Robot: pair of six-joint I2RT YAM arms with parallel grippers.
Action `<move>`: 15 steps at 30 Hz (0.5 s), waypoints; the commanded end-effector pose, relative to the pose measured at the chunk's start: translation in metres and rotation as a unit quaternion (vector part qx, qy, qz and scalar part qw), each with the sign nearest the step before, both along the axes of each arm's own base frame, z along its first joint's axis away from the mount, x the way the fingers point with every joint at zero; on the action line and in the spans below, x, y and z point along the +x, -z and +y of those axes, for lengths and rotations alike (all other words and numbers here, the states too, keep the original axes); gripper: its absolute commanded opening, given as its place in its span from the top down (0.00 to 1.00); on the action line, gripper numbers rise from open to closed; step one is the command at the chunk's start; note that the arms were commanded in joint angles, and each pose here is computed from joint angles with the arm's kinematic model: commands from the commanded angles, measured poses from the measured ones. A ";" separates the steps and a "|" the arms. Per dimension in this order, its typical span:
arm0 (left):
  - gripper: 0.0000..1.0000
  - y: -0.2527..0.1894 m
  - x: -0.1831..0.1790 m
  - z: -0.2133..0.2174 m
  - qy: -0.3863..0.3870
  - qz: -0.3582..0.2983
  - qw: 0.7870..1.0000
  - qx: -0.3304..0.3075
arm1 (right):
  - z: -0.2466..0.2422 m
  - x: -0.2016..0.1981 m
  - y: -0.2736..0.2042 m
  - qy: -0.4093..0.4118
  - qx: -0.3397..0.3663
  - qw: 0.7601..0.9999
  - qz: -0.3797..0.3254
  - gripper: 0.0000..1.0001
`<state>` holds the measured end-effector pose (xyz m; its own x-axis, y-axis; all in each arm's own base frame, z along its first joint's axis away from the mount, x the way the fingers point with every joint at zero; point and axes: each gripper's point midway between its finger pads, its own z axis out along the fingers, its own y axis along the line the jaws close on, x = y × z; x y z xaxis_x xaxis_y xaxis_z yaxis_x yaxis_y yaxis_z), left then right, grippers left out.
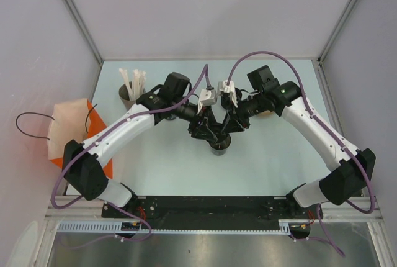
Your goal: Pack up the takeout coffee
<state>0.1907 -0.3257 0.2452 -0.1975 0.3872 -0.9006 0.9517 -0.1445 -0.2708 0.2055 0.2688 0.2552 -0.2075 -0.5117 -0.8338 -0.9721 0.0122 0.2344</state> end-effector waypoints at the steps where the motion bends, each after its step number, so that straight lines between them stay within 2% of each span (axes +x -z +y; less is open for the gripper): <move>1: 0.40 -0.011 -0.002 -0.006 0.009 -0.003 1.000 -0.025 | 0.003 -0.004 -0.009 -0.009 0.017 1.000 -0.016 0.98; 3: 0.41 -0.013 -0.001 -0.005 0.008 -0.001 1.000 -0.029 | 0.003 -0.004 -0.008 -0.009 0.015 1.000 -0.014 0.98; 11: 0.59 -0.010 0.002 -0.006 0.000 0.003 1.000 -0.028 | 0.004 -0.003 -0.004 -0.008 0.012 1.000 -0.012 0.97; 14: 0.67 -0.006 0.004 -0.007 -0.002 0.008 1.000 -0.024 | 0.005 -0.003 -0.004 -0.008 0.009 1.000 -0.016 0.95; 15: 0.73 -0.006 0.005 -0.007 -0.004 0.008 1.000 -0.023 | 0.004 -0.003 -0.003 -0.007 0.007 1.000 -0.017 0.94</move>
